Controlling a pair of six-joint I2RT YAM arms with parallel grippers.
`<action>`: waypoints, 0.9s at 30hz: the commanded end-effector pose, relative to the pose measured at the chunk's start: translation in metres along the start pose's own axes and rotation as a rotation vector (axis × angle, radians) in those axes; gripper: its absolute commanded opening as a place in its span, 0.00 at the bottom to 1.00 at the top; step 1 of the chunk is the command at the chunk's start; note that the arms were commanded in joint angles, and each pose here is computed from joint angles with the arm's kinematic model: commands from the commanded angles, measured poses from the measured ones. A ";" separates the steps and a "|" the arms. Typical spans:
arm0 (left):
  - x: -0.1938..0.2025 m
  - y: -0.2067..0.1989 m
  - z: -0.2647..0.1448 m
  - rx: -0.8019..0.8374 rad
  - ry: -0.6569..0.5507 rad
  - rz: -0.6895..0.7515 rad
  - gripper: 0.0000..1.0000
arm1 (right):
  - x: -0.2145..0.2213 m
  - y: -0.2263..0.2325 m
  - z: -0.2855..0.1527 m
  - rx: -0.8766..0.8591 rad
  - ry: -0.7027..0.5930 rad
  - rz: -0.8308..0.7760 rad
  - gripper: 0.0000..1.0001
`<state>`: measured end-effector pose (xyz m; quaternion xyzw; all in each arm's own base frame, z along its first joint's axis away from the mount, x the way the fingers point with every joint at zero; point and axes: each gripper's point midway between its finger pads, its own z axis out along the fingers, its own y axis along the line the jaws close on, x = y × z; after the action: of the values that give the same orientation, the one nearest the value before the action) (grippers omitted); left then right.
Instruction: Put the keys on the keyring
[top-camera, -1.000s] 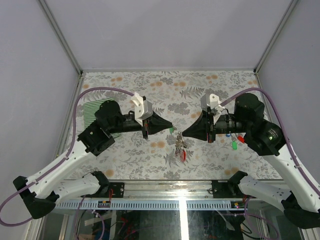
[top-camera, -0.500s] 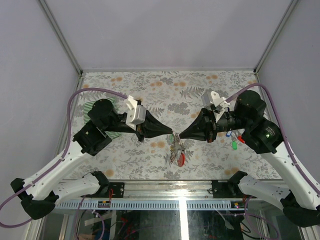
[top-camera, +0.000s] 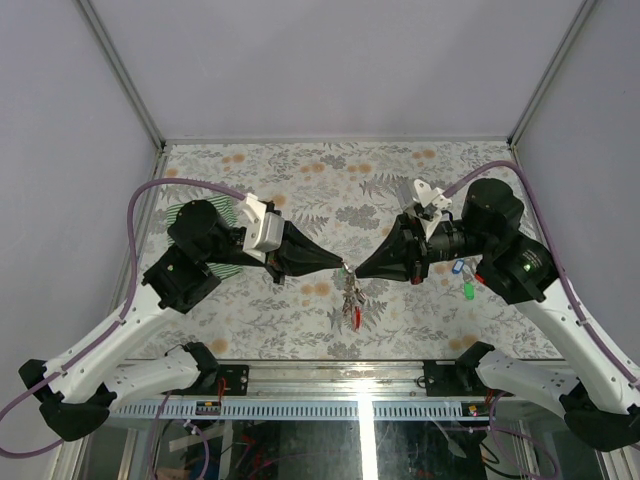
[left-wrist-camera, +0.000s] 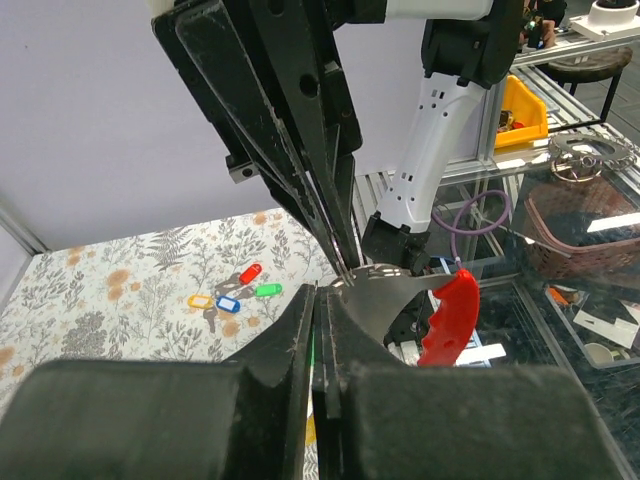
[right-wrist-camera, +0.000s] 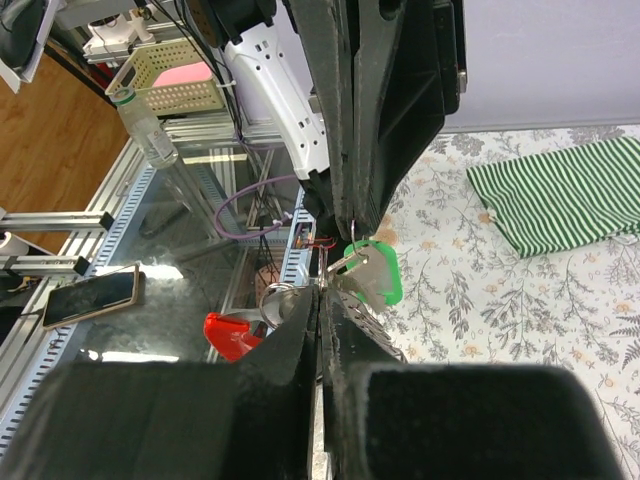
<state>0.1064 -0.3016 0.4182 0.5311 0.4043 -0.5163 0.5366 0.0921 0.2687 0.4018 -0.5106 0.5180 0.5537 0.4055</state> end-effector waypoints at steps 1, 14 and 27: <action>-0.030 -0.001 -0.001 0.011 -0.069 0.069 0.00 | -0.012 0.002 0.002 -0.025 -0.035 -0.034 0.00; -0.027 -0.005 0.002 0.051 -0.063 0.059 0.00 | -0.013 -0.002 0.004 -0.029 -0.042 -0.024 0.00; -0.032 -0.011 0.000 0.067 -0.072 0.072 0.00 | -0.011 -0.009 0.004 0.015 -0.040 -0.004 0.00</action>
<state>0.0998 -0.3034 0.4226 0.5416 0.3877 -0.5296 0.5253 0.0972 0.2736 0.3957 -0.4977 0.5324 0.5619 0.3913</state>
